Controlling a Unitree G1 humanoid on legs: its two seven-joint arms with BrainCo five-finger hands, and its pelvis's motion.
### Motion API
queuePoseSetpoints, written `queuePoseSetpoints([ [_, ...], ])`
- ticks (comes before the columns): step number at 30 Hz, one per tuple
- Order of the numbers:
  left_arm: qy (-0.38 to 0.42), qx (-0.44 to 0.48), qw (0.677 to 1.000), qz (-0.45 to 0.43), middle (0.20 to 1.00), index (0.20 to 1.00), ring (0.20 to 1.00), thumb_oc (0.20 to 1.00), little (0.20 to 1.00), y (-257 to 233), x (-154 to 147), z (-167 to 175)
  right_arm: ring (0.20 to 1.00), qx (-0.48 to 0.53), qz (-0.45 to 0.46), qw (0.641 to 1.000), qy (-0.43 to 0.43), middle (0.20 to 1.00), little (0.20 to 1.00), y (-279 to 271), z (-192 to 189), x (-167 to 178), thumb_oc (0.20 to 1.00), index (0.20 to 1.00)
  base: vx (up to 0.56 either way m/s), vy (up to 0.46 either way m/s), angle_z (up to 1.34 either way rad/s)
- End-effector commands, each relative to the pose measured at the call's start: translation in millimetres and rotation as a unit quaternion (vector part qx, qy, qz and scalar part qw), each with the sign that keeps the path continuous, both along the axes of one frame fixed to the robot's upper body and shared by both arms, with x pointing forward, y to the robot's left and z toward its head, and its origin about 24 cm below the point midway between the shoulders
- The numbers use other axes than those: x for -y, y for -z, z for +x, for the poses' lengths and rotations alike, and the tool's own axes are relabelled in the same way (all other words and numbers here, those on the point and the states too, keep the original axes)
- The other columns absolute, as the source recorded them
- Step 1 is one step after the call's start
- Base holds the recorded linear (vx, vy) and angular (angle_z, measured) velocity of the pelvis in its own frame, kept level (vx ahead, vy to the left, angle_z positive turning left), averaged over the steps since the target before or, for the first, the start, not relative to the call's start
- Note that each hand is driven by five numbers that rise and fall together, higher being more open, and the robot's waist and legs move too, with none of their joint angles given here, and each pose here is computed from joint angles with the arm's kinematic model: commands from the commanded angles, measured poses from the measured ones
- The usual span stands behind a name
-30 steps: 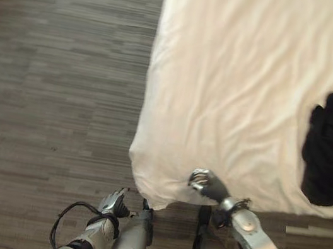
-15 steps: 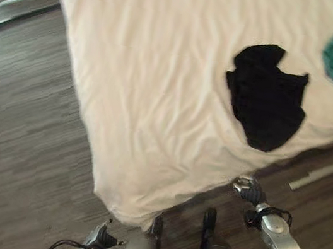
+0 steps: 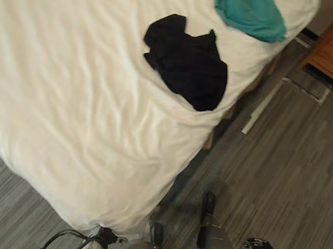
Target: Tidy up the quilt and then pick up the clothes from the bed and put them into the laundry hamper.
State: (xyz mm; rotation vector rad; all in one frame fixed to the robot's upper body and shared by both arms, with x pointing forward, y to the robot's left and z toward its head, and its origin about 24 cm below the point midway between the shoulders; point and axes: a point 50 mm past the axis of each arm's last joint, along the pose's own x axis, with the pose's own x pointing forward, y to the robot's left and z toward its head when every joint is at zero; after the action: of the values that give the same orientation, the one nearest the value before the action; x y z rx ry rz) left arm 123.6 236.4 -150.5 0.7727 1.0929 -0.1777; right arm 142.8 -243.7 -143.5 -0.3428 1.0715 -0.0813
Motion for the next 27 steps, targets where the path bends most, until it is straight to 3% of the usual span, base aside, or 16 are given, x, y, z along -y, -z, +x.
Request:
queuePoseSetpoints([
  [1,0.025,0.049,0.998,-0.005,1.000,1.000,1.000,1.000,1.000,-11,5,31,1.000,-0.031,-0.070,0.997,-0.026,1.000,1.000,-5,-19,33,1.000,1.000,-0.19,-0.200,-0.89],
  [4,0.031,0.075,0.997,0.004,1.000,1.000,1.000,1.000,1.000,-19,1,46,1.000,-0.076,-0.084,0.994,-0.007,1.000,1.000,2,-43,37,1.000,1.000,-0.19,-0.270,-0.65],
  [9,0.030,0.079,0.996,0.002,1.000,1.000,1.000,1.000,1.000,-17,3,43,1.000,-0.102,-0.091,0.990,-0.021,1.000,1.000,8,-55,31,1.000,1.000,-0.14,-0.357,-1.09],
  [18,-0.006,0.122,0.990,-0.073,1.000,1.000,1.000,1.000,1.000,-19,31,52,1.000,-0.117,-0.114,0.984,-0.078,1.000,1.000,7,-52,31,1.000,1.000,-0.09,-0.242,-0.86],
  [27,-0.044,0.103,0.992,-0.062,1.000,1.000,1.000,1.000,1.000,-13,23,42,1.000,-0.093,-0.109,0.987,-0.069,1.000,1.000,5,-43,31,1.000,1.000,0.02,-0.055,-0.54],
])
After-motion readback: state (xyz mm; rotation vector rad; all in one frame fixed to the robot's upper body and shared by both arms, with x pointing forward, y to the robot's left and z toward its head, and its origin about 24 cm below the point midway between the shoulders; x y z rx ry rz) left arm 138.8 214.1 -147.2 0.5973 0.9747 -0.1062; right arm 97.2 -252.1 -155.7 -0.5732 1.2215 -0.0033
